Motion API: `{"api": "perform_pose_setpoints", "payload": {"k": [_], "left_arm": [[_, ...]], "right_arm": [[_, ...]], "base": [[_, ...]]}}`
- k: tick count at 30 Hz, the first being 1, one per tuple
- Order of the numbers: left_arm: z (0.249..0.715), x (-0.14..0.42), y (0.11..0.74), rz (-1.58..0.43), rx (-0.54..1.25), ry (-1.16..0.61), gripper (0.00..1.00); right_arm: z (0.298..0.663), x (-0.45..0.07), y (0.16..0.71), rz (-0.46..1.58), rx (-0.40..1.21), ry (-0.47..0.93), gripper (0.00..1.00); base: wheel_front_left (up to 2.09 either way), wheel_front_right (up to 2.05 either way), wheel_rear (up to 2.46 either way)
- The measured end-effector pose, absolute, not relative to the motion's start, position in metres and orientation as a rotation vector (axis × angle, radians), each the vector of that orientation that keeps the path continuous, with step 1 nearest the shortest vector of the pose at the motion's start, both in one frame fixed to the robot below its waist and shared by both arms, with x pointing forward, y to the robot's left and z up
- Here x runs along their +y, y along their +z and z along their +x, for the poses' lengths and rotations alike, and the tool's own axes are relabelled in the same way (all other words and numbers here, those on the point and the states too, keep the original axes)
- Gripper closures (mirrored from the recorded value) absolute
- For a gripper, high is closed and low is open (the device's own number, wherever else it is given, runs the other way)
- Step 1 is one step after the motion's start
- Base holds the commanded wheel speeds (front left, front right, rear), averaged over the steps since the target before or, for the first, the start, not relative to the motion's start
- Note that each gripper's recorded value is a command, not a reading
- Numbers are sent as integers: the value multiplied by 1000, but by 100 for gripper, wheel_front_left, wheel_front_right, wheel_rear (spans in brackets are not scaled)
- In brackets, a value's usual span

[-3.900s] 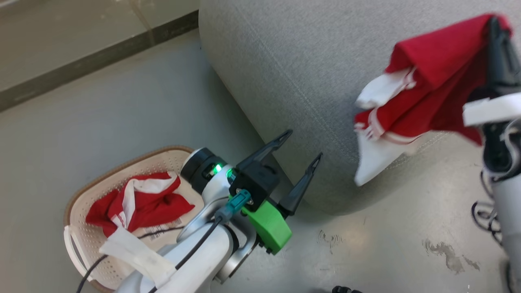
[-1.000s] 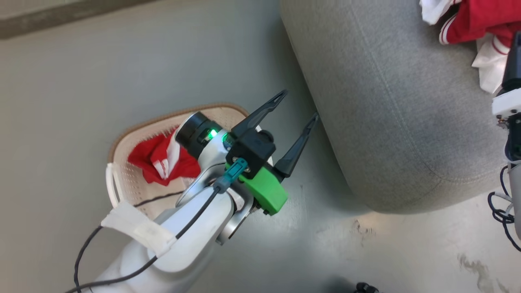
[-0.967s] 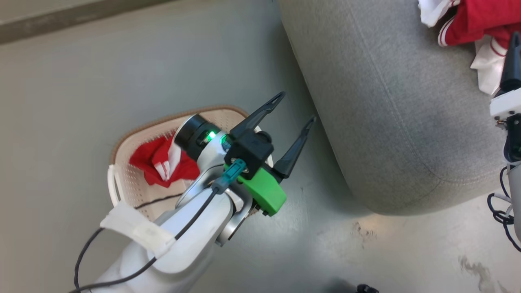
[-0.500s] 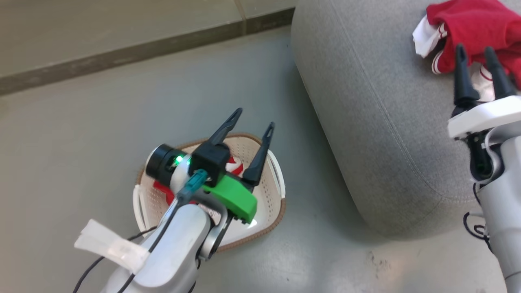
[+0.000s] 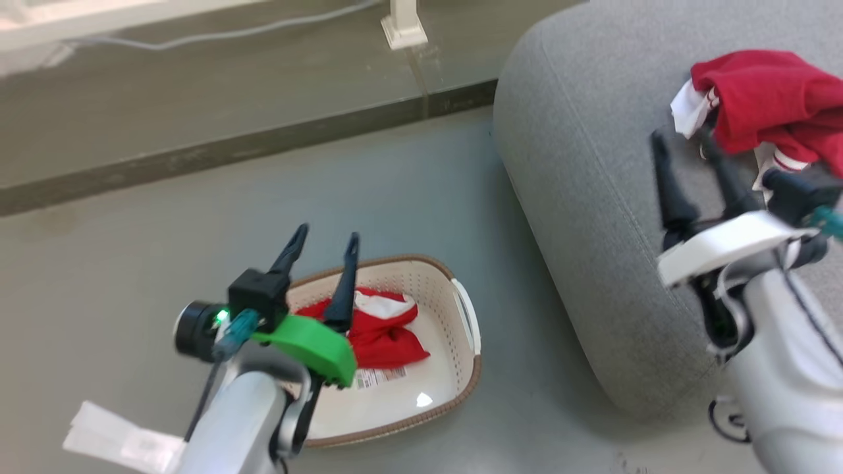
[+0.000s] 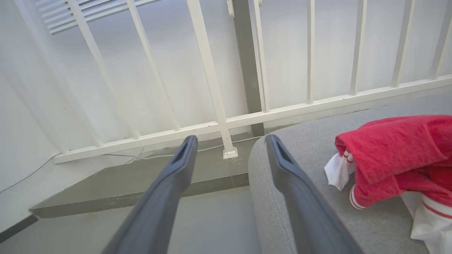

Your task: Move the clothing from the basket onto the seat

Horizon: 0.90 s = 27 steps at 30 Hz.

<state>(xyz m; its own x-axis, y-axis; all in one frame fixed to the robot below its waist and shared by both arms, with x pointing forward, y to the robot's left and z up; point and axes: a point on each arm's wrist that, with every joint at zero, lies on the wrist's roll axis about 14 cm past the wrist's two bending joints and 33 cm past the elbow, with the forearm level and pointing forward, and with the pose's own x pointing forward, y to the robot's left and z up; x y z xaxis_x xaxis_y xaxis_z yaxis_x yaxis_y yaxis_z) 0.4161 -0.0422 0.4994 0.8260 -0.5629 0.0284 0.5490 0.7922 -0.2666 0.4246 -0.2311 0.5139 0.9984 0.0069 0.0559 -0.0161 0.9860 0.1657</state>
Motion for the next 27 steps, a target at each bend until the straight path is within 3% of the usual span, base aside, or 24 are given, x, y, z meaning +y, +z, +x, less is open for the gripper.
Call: {"api": "perform_pose_setpoints", "payload": {"k": [9, 27], "left_arm": [[411, 8, 492, -264, 67, -437, 0], [388, 74, 488, -243, 46, -234, 0]], "right_arm": [[396, -194, 501, 167, -19, 102, 0], [368, -173, 501, 157, -30, 152, 0]], "base": [[0, 0, 0], [0, 0, 0]]}}
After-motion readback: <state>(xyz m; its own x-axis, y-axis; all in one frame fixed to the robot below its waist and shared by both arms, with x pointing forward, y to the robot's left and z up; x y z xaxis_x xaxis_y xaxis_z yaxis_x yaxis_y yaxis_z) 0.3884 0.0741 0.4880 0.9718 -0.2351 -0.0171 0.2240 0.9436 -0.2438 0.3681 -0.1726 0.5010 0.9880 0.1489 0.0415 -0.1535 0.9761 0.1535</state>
